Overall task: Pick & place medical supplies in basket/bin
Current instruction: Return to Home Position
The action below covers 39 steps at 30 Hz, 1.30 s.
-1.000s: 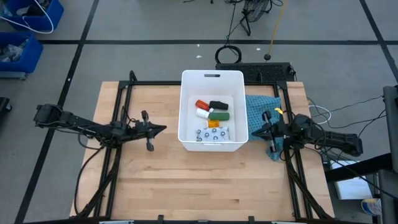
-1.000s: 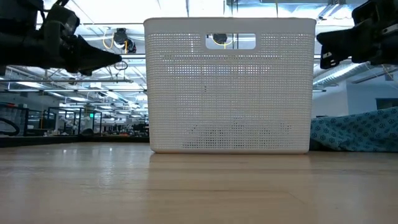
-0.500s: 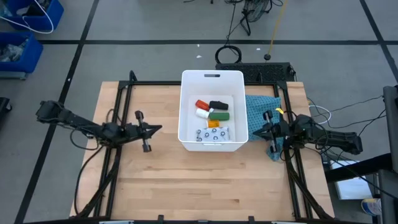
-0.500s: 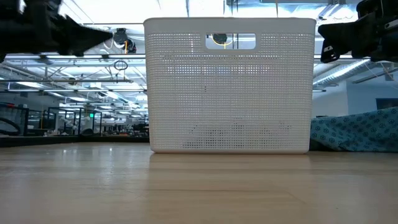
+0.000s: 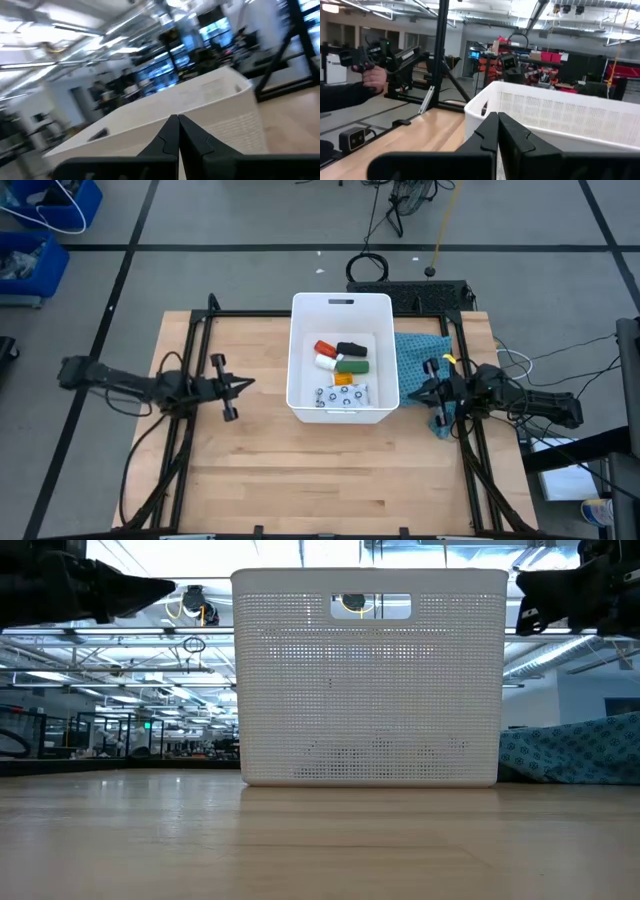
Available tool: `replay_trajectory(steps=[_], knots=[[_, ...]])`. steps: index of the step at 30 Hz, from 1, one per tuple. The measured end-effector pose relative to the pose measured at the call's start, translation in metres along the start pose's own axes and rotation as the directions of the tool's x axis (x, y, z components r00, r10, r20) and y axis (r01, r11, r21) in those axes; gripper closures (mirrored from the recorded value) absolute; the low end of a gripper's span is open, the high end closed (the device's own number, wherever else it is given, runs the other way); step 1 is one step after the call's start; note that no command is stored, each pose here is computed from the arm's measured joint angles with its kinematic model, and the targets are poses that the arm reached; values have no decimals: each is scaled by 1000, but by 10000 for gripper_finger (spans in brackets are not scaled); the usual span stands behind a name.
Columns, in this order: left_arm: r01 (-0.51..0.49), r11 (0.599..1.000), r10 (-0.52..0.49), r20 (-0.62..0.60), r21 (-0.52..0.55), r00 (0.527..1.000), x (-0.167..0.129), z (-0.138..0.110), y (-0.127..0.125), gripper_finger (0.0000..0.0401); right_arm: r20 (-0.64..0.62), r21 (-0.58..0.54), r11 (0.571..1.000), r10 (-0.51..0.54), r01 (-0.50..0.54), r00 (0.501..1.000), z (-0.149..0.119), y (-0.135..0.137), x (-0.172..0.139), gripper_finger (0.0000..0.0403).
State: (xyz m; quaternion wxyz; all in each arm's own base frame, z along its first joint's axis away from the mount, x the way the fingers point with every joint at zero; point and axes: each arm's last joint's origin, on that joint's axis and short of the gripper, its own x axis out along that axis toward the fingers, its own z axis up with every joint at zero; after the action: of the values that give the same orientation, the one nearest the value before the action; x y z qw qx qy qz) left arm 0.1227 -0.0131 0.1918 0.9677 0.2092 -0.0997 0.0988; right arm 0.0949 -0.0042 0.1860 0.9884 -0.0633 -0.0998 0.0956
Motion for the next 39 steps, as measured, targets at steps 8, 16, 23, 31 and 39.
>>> replay_trajectory(steps=[8,16,23,31,39], knots=[[55,993,-47,80,-101,996,1,-1,14,400,31,3,1000,-7,7,999,3,0,0,403],[93,994,-83,141,-65,987,2,24,19,400,33,3,1000,-7,7,999,3,0,0,403],[117,993,-119,60,28,991,0,35,25,400,32,18,1000,-6,6,999,3,0,0,403],[96,995,-92,154,-16,984,-22,29,27,401,32,22,1000,-6,5,999,3,0,0,403],[156,981,-157,-3,-112,988,-24,11,20,401,-30,41,999,-2,3,1000,-3,0,0,403]])
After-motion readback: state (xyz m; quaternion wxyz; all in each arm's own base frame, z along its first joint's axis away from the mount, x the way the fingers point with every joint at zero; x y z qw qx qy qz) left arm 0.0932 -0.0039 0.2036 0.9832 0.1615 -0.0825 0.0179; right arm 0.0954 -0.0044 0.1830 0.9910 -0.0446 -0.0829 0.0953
